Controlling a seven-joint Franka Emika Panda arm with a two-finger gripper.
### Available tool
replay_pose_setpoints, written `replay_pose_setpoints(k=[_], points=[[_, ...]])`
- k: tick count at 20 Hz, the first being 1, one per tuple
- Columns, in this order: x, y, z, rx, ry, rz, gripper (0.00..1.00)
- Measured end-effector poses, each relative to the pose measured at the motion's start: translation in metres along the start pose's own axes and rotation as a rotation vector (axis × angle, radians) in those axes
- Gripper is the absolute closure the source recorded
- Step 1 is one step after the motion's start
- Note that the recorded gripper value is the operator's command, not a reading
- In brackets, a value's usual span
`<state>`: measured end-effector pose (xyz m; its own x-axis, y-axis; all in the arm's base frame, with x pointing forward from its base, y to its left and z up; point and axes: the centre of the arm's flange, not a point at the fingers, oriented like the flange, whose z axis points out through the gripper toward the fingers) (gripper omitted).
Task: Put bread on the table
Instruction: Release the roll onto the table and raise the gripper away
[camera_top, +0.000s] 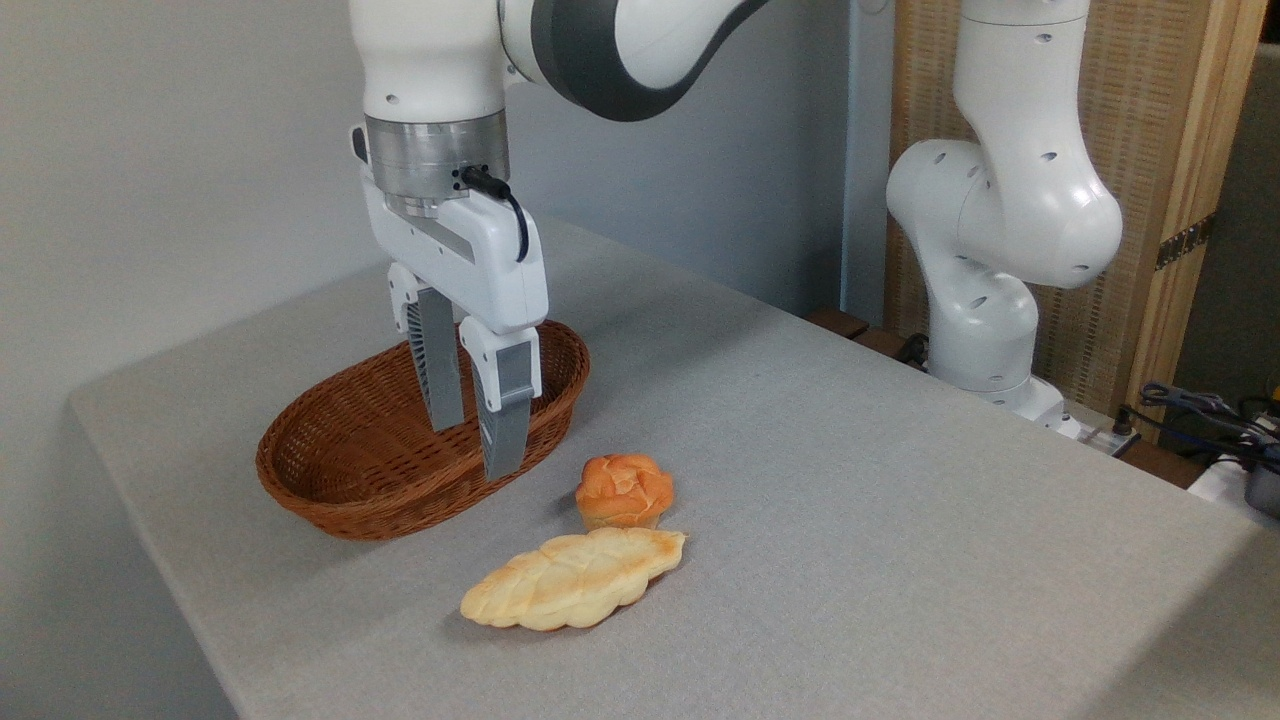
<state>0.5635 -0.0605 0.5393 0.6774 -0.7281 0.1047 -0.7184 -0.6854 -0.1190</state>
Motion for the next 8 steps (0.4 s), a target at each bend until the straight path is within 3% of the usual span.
replay_pose_setpoints(k=[4,8], points=[[0.0018,0.0012,0.0018,-0.004,0.002,-0.034,0.0],[0.0038,0.0015,0.0047,-0.061,0.047,-0.076,0.0]])
